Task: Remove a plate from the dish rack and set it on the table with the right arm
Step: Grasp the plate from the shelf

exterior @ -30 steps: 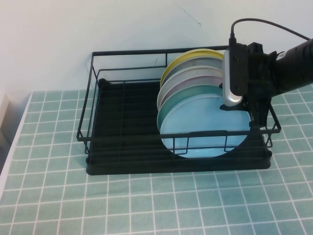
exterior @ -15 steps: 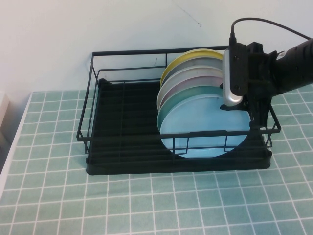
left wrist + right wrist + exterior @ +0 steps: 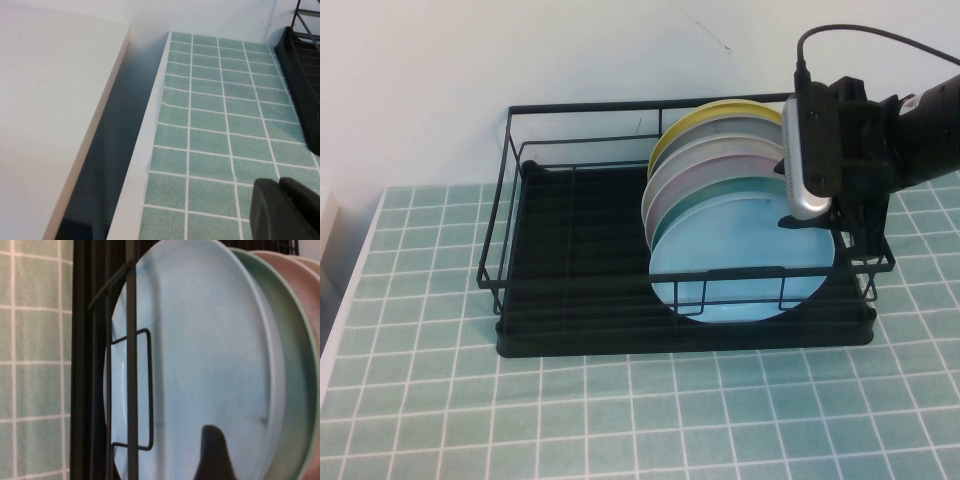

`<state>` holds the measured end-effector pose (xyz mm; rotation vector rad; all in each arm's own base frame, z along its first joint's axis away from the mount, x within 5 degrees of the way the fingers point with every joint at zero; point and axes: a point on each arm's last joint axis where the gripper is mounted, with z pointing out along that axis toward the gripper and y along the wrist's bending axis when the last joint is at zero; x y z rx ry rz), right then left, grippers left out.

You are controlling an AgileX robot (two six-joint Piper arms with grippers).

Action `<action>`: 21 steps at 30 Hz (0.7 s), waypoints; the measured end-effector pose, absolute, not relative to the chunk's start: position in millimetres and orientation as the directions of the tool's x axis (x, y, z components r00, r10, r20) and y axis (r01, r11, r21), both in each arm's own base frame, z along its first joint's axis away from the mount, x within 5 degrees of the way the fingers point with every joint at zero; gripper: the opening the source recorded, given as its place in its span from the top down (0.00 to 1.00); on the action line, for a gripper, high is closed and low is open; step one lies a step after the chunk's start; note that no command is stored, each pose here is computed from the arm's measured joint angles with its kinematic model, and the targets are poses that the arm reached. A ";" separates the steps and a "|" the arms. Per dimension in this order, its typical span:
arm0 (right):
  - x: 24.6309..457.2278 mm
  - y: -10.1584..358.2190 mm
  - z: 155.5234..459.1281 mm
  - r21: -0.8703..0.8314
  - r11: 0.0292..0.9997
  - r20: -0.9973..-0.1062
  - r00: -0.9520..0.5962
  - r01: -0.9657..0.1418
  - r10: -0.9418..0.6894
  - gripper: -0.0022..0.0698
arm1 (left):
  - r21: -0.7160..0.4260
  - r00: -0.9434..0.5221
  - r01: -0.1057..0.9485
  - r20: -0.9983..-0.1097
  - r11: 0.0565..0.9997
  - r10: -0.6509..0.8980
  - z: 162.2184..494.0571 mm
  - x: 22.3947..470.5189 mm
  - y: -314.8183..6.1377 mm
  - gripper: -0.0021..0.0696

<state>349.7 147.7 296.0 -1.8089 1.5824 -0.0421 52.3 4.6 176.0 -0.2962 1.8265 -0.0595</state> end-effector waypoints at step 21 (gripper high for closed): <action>366.9 158.6 263.3 -0.508 0.023 -0.413 0.220 -0.861 -0.884 0.39 | -0.194 -0.244 -0.171 -0.941 0.966 -0.232 176.0 52.3 4.6 0.98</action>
